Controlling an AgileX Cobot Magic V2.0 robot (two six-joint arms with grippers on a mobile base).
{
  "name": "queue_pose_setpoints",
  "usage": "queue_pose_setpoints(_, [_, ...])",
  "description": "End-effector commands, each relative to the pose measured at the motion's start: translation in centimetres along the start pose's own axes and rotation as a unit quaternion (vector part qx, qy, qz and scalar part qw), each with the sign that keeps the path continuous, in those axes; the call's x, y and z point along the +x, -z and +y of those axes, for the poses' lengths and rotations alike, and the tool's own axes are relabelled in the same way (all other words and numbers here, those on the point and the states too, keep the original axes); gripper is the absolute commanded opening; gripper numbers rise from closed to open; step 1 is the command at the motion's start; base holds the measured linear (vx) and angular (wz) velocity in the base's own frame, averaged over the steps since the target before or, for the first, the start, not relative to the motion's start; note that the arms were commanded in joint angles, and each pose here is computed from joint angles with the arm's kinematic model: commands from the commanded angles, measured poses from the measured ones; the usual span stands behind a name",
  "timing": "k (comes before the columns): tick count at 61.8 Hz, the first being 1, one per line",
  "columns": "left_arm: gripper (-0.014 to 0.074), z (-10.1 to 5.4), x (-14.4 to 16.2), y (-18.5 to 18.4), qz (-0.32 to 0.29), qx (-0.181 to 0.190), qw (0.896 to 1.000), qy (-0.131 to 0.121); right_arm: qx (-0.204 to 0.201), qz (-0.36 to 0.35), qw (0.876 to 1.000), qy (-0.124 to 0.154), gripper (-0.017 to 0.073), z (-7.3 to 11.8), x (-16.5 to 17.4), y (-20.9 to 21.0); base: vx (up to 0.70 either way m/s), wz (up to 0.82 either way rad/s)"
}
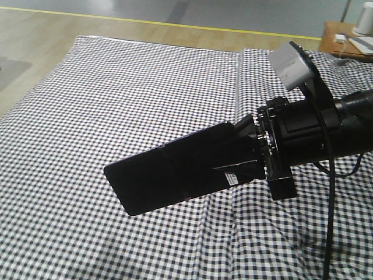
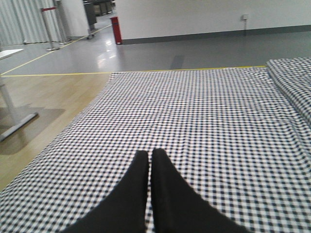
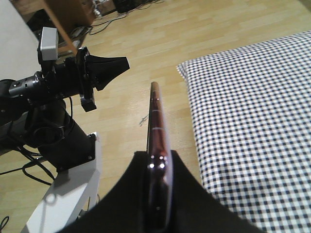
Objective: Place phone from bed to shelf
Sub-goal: 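Hold the phone in the right gripper while the base turns away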
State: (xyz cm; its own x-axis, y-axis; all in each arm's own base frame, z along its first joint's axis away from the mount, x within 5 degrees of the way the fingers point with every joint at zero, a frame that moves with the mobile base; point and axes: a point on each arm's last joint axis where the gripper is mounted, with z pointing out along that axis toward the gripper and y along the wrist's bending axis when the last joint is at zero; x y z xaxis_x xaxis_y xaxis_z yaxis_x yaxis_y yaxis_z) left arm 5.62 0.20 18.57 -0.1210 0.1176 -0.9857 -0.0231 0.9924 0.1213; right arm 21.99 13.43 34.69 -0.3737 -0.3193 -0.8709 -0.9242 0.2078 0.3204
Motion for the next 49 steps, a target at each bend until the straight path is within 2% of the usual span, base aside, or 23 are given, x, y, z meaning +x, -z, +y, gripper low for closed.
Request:
queue_pose_setpoints(1, [0.0001, 0.16, -1.42, 0.3, -0.053, -0.005, 0.999, 0.007, -0.043, -0.042, 0.998, 0.012, -0.0002, 1.79, -1.52, 0.78, -0.09, 0.34])
queue_pose_setpoints(26, [0.0001, 0.16, -1.42, 0.3, -0.053, -0.005, 0.999, 0.007, -0.043, -0.042, 0.998, 0.012, -0.0002, 1.79, -1.52, 0.78, -0.1, 0.39])
queue_pose_setpoints(49, [0.0001, 0.16, -1.42, 0.3, -0.053, -0.005, 0.999, 0.007, -0.043, -0.042, 0.998, 0.012, -0.0002, 1.79, -1.52, 0.78, -0.16, 0.61])
